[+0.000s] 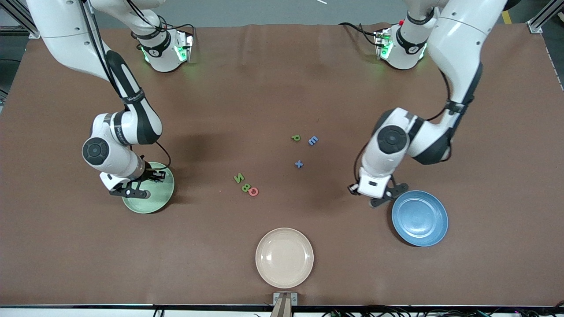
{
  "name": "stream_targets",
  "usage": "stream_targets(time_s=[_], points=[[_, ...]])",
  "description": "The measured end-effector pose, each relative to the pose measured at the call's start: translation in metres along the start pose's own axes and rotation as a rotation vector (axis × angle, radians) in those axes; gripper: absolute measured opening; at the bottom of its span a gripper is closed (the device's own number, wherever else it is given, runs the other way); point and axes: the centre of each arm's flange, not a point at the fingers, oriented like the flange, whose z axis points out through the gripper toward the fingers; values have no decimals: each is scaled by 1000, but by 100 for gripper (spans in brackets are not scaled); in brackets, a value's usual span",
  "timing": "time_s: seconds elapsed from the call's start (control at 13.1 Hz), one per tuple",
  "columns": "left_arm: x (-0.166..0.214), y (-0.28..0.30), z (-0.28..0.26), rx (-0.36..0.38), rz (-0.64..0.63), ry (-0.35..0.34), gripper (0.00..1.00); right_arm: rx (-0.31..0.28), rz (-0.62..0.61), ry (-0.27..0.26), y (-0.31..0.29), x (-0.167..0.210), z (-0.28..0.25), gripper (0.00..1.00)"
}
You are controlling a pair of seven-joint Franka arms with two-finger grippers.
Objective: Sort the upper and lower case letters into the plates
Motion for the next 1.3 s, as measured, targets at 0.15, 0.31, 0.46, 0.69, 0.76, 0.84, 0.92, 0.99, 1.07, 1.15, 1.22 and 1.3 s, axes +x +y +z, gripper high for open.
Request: stream_targets(time_s=[0.15,0.31,0.46,0.69,0.76,0.84,0.92,0.99,1.07,1.15,1.22,1.3], points=[[31,-35,7,46,74,43,26,1,-8,-3,-2,-7,6,34],[56,-68,19,75,139,46,26,3,-30,5,1,-5,2,49],[73,-90,28,83,204,36,26,6,-37,13,1,2,-10,70],[90,-111,44,87,260,17,27,8,-1,-34,-40,24,-62,100],[93,-114,46,87,278,14,29,8,4,-29,-69,26,-81,100],[95,-116,47,87,287,13,38,11,-8,-16,-103,23,-94,100],[96,-116,47,86,291,14,49,23,-25,-9,-137,15,-99,100],[96,-114,45,82,294,17,59,50,-31,-13,-168,4,-98,100],[94,-108,42,76,300,20,70,76,-28,-12,-196,-6,-92,100],[90,-100,36,65,306,23,81,87,-22,-3,-220,-14,-83,100],[82,-89,28,52,302,23,93,89,-17,5,-240,-21,-73,100],[69,-76,22,42,288,15,100,89,-24,10,-257,-25,-63,100]])
